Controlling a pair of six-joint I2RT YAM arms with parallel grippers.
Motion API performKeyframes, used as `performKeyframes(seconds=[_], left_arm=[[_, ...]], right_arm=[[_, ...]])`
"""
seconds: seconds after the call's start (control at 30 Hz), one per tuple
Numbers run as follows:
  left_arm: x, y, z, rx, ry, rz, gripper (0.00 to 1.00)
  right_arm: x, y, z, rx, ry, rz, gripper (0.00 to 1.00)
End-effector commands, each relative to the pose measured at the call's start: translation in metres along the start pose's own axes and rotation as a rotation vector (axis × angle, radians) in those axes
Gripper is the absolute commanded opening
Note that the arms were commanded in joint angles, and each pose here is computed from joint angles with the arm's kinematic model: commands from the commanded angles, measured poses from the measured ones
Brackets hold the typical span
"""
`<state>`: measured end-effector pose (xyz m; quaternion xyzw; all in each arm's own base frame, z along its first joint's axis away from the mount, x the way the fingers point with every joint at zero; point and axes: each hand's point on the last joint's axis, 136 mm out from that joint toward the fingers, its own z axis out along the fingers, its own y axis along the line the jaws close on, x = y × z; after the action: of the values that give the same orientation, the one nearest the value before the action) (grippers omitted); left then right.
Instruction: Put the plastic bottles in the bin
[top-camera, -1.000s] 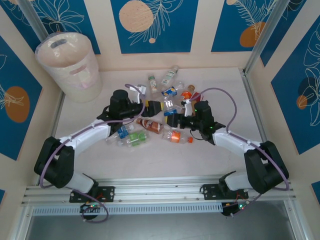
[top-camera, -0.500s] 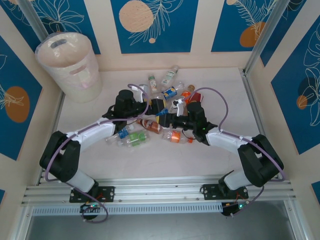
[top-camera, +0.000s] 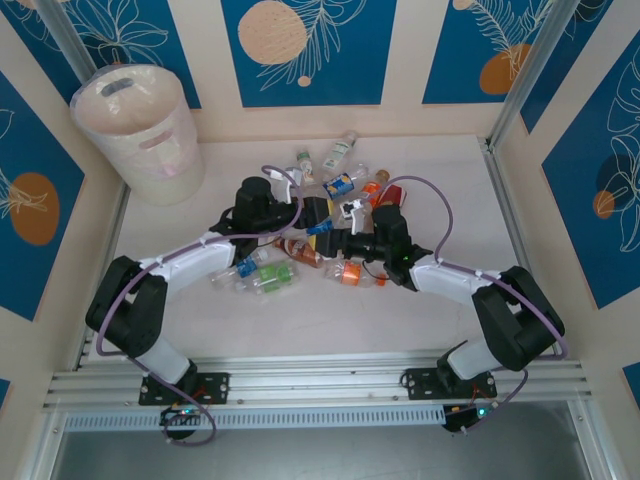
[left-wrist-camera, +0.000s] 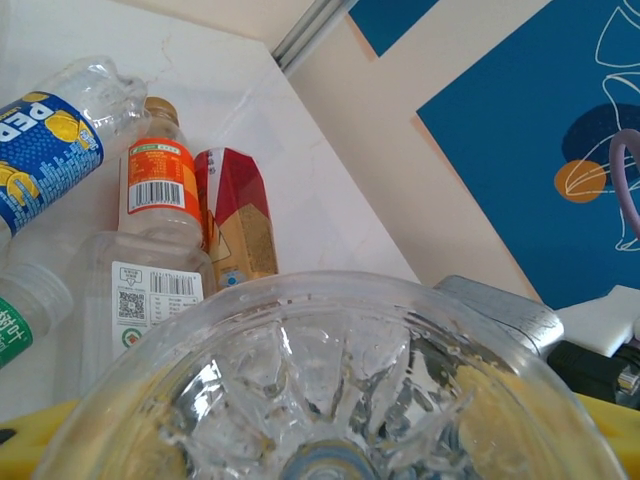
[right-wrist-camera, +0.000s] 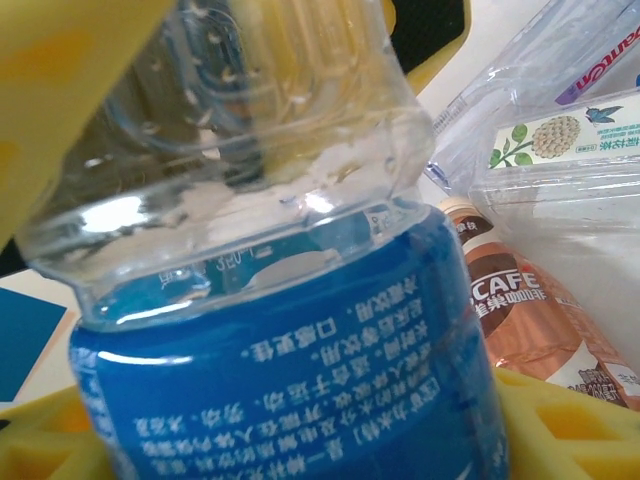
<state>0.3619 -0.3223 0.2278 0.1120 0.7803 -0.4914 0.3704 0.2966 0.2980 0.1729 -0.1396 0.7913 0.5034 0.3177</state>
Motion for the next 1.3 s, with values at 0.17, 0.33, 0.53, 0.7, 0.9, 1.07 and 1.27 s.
performKeyframes(seconds=[0.17, 0.33, 0.53, 0.7, 0.9, 1.07, 1.27], left_arm=[[-0.008, 0.015, -0.003, -0.062, -0.046, -0.013, 0.54], [-0.009, 0.024, -0.007, -0.090, -0.056, -0.031, 0.53], [-0.011, 0.051, -0.021, -0.228, -0.098, -0.052, 0.52], [-0.011, 0.068, -0.036, -0.317, -0.131, -0.055, 0.51], [-0.020, 0.080, -0.055, -0.414, -0.189, -0.032, 0.51], [-0.045, 0.079, -0.084, -0.522, -0.253, 0.058, 0.52], [-0.095, 0.064, -0.127, -0.592, -0.440, 0.128, 0.53]], right_arm=[[-0.004, 0.015, -0.018, -0.012, 0.001, -0.091, 0.94], [-0.005, 0.015, -0.026, 0.013, 0.008, -0.108, 0.99], [-0.015, 0.017, -0.050, 0.127, 0.009, -0.246, 0.99], [-0.027, 0.011, -0.080, 0.271, -0.058, -0.360, 0.99], [-0.050, -0.029, -0.120, 0.514, -0.303, -0.276, 0.99], [-0.050, -0.064, -0.152, 0.651, -0.424, -0.099, 0.99], [-0.055, -0.061, -0.160, 0.622, -0.515, -0.128, 0.99]])
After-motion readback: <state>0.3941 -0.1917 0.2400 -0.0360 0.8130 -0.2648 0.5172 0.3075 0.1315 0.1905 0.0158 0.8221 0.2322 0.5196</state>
